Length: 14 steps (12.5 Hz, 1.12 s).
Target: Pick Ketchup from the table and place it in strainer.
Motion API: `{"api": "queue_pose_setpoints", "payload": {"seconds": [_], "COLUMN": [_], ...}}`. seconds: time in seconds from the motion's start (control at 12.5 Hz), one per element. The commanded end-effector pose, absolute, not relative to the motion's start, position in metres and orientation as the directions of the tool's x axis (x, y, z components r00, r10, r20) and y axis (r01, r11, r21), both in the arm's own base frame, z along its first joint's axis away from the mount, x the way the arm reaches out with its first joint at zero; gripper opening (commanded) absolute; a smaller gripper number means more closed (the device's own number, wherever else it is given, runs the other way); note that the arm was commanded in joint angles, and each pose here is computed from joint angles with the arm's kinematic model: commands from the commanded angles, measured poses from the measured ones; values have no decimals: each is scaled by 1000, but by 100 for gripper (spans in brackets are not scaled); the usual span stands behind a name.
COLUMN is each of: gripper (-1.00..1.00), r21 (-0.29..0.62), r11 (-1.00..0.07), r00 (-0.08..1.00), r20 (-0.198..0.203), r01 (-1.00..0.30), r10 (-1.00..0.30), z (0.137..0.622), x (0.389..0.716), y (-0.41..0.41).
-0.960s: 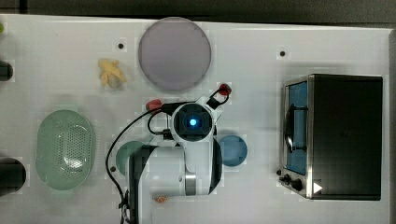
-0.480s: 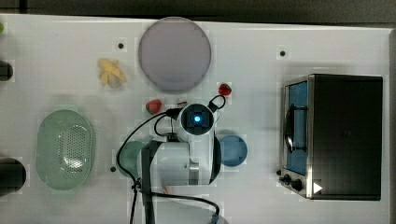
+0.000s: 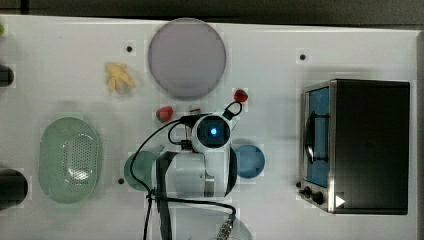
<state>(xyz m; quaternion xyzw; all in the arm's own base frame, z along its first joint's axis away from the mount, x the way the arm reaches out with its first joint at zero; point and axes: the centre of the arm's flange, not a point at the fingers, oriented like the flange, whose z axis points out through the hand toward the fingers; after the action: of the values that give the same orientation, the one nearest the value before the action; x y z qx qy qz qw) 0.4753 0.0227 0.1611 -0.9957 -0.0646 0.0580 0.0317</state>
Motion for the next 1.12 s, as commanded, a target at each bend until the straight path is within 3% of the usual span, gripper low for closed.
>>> {"api": "queue_pose_setpoints", "payload": {"seconds": [0.08, 0.32, 0.72, 1.12], "gripper": [24, 24, 24, 24], "r21": [-75, -59, -27, 22], "r11": [-985, -986, -985, -981], "r00": [982, 986, 983, 982], "r20": [-95, -46, -57, -10], "r01": [154, 154, 172, 191], "r10": [160, 157, 173, 191], "z": [160, 193, 305, 408], "x": [477, 487, 481, 459], "y": [23, 19, 22, 69]}}
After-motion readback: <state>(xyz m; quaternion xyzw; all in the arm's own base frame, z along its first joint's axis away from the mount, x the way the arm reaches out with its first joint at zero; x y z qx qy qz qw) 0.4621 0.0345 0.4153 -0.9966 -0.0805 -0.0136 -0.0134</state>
